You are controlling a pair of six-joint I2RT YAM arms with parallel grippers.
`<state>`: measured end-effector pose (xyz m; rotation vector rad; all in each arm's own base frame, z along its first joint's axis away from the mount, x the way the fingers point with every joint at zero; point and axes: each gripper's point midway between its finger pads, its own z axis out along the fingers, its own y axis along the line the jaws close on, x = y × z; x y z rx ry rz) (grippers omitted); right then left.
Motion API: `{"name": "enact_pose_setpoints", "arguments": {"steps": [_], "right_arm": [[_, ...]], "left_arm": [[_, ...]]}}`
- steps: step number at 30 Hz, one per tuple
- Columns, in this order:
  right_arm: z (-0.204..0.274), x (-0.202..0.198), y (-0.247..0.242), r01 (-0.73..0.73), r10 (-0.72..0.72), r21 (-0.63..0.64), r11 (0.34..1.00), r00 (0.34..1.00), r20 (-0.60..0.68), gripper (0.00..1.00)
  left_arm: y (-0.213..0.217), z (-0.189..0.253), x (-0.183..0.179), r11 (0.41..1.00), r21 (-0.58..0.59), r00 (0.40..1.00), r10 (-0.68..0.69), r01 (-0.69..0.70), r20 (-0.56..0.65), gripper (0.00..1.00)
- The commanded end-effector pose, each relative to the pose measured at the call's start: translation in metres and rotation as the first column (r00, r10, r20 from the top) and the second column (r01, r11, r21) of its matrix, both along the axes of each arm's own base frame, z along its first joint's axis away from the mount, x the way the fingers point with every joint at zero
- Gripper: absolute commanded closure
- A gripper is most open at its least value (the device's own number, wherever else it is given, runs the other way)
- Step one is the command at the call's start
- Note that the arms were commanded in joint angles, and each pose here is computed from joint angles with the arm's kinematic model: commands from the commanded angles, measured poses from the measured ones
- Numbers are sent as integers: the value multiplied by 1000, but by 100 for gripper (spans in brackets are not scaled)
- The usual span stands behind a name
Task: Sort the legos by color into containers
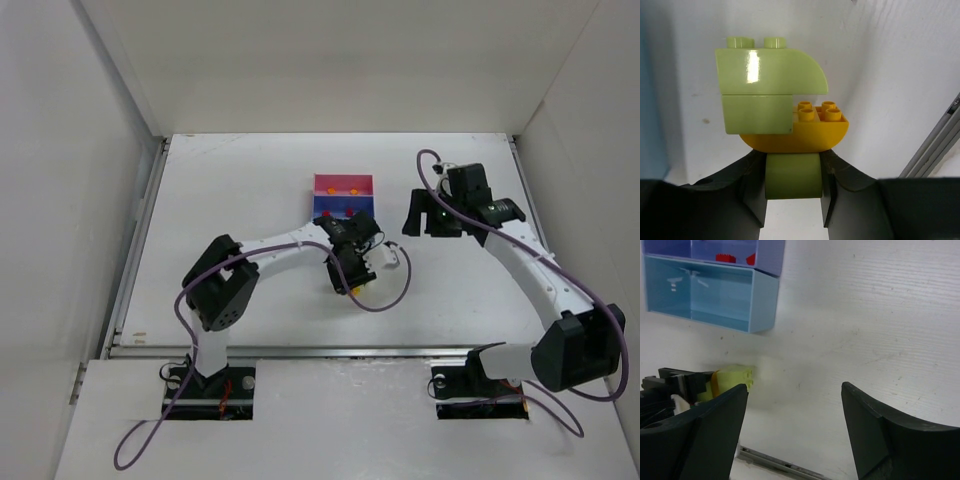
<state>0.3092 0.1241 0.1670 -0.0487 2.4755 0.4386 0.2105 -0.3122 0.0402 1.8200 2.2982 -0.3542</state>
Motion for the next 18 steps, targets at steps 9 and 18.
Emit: {"name": "enact_pose_setpoints", "arguments": {"steps": [9,18], "right_arm": [[125,6,70,-417,321,254,873,882,345,8],[174,-21,113,-662,441,444,604,741,506,5]], "left_arm": [[17,179,54,913,-392,880,93,111,465,100],[9,211,57,844,-530,864,209,77,458,100]]}}
